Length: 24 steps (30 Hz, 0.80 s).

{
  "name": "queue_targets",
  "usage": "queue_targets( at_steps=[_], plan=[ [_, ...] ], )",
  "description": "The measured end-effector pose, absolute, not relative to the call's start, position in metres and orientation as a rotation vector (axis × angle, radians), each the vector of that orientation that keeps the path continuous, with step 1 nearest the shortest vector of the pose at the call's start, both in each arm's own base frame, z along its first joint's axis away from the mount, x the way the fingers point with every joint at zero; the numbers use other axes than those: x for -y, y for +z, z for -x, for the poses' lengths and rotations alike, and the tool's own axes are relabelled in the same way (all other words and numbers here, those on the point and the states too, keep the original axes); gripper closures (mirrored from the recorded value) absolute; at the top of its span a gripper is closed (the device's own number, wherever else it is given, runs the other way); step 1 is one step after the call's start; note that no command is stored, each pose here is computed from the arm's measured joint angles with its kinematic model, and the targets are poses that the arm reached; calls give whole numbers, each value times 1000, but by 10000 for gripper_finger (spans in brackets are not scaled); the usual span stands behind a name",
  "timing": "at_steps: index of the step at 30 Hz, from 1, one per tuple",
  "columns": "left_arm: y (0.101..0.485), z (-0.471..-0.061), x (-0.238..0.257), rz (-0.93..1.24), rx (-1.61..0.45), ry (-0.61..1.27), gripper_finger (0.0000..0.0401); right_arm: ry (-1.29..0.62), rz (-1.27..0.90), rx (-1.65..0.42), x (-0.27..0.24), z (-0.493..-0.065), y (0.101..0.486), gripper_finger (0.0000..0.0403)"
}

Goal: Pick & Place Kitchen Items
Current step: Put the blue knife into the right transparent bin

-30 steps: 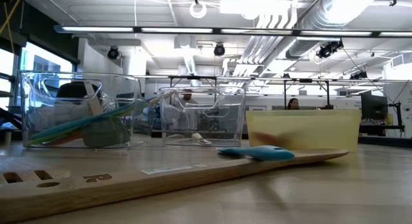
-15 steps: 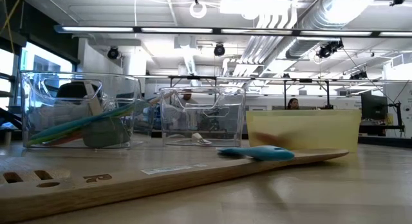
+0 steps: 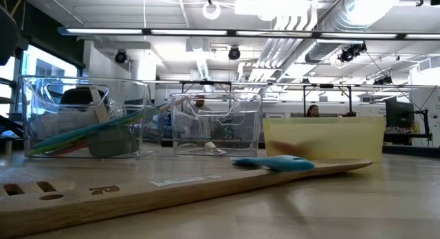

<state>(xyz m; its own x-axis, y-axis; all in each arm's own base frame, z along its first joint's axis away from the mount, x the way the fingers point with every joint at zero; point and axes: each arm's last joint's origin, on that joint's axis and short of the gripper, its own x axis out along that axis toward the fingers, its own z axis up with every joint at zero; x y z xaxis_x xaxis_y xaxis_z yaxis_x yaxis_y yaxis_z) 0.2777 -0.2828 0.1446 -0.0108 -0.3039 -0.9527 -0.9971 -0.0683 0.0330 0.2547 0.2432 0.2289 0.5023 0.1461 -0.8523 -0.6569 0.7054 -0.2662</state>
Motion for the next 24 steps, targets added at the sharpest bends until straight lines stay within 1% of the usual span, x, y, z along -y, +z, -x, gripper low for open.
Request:
queue_targets(
  at_steps=[3, 9, 11, 24],
  plan=[
    [144, -277, 282, 1469, -1414, 1120, 256, 523, 623, -927, -243, -255, 229, 171],
    [143, -278, 282, 1465, -1398, 1107, 350, 519, 615, -933, -243, -254, 229, 171],
    [143, -278, 282, 1455, -1401, 1100, 370, 518, 612, -934, -243, -254, 229, 171],
    [142, -275, 280, 1427, -1414, 1134, 370, 551, 595, -955, -243, -253, 228, 171]
  ],
)
